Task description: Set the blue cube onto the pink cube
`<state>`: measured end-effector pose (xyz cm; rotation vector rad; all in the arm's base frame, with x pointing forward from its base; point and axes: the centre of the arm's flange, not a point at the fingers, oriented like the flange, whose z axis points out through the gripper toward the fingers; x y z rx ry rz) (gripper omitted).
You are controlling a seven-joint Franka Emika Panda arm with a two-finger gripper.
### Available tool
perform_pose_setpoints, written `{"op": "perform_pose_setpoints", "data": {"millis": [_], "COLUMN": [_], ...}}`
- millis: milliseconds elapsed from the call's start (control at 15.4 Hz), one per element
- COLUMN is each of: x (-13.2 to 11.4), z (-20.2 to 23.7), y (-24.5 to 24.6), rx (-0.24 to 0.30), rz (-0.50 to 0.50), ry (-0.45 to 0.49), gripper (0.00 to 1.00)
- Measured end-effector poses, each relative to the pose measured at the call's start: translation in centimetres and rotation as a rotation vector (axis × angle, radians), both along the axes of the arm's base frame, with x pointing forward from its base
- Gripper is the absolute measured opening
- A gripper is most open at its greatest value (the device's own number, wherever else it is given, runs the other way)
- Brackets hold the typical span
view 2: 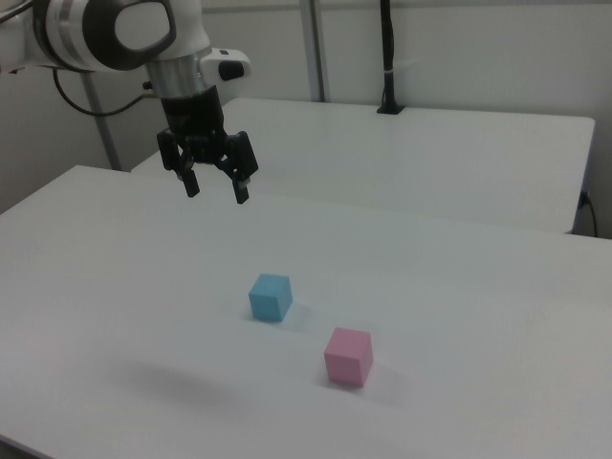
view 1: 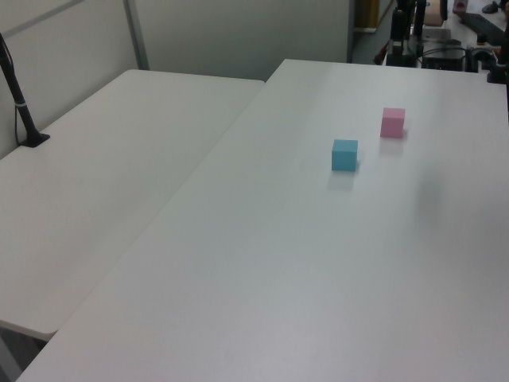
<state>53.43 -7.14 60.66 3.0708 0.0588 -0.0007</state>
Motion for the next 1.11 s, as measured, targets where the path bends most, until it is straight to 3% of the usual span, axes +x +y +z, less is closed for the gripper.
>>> {"op": "perform_pose_setpoints", "data": {"millis": [1105], "x": [1.0], "z": [-1.3], "y": [2.5], "rx": [-0.004], "rz": [0.047], "ry": [0.024], "gripper": [1.00]}}
